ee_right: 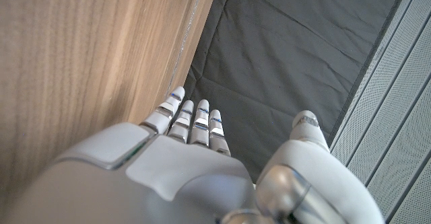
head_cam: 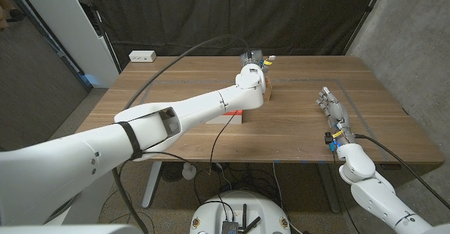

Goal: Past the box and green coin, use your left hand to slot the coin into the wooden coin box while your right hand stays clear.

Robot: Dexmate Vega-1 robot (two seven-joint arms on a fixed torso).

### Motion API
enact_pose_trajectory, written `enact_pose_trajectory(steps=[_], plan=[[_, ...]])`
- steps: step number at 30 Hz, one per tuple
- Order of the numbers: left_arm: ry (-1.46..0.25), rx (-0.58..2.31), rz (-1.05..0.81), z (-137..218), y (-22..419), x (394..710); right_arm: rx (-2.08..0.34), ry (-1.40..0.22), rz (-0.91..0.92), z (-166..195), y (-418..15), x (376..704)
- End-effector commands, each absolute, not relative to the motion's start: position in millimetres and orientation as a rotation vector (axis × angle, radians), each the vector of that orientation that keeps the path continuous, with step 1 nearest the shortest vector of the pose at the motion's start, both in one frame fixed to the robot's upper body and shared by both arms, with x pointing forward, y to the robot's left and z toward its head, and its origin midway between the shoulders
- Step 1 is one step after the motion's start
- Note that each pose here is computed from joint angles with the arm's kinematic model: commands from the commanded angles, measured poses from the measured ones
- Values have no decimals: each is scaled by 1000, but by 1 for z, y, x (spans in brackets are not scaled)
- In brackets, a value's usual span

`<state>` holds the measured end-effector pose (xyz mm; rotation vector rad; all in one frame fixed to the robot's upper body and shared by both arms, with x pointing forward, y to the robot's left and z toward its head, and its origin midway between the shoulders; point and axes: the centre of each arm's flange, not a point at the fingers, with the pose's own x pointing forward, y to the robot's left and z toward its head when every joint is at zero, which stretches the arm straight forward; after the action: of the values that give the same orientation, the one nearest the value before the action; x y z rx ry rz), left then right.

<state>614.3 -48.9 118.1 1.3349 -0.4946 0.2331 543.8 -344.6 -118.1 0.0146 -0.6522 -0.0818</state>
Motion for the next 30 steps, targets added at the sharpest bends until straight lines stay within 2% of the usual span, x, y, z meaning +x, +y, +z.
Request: enact_pose_trajectory(steps=[1, 30], plan=[[-511, 1343, 243, 112, -53, 618, 19, -649, -85, -120, -346, 544], [-499, 1354, 228, 100, -56, 628, 21, -640, -81, -121, -344, 549]])
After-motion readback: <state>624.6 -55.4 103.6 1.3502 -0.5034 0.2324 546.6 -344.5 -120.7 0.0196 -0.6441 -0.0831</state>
